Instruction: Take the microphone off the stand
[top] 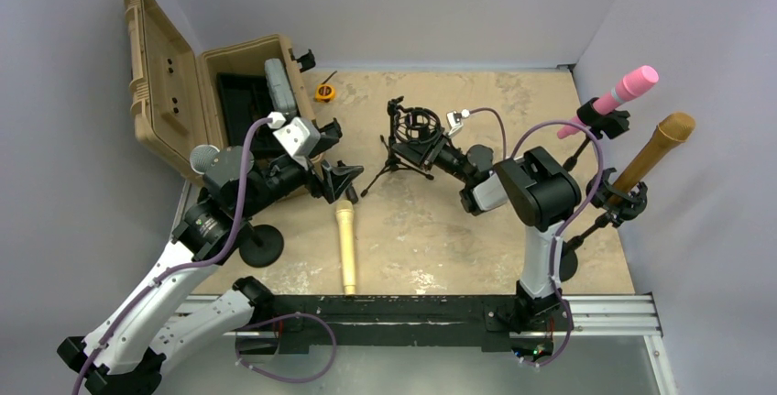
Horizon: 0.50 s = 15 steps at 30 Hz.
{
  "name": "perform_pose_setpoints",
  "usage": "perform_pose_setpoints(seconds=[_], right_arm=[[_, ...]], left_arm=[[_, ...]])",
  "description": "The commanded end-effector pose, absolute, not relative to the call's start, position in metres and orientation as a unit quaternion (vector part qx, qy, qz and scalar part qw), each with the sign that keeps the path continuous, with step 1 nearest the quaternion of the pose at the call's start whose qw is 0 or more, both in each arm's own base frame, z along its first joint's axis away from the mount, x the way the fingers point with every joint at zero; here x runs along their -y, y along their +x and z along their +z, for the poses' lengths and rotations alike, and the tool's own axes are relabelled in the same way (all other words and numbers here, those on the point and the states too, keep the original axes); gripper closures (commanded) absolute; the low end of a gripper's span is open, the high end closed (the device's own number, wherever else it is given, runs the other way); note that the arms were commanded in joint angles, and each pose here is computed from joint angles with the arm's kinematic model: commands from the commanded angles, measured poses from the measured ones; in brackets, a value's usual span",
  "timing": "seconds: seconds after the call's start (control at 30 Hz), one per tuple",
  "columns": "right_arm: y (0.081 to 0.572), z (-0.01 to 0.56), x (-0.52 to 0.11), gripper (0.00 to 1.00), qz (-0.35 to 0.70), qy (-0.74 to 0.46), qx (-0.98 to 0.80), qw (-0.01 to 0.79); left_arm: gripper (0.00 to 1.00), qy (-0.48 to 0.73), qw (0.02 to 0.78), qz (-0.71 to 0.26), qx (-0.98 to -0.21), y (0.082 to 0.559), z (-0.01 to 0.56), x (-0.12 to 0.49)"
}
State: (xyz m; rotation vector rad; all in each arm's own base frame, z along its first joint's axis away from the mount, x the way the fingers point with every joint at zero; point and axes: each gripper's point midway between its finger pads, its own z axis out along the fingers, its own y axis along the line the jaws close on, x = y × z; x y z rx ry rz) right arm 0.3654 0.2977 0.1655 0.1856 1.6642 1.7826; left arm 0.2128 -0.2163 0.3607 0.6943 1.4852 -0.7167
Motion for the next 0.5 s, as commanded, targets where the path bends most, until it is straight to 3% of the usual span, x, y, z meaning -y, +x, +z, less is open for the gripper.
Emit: perform_pose_setpoints(seconds=[0.0, 0.1, 0.27, 0.47], right_arm=[[0.374, 0.201, -0.294, 0.66, 0.697, 0.047, -0.595, 0.398], [0.379, 0.199, -0.294, 0.76, 0.69, 0.051, -0.599, 0.403], [0.401, 0.192, -0.294, 1.0, 0.644, 0.061, -0.625, 0.437], [0.426, 0.18, -0.283, 1.0, 0.532, 0.055, -0.673, 0.511]], left_arm=[[0.27, 0.309, 0.64, -0.314, -0.63, 0.208, 0.374, 0.215], [0.27, 0.31, 0.64, -0.314, -0.63, 0.208, 0.374, 0.216], [0.27, 0.31, 0.639, -0.313, -0.63, 0.209, 0.374, 0.216], [0.27, 0.309, 0.64, -0.31, -0.632, 0.21, 0.374, 0.215]])
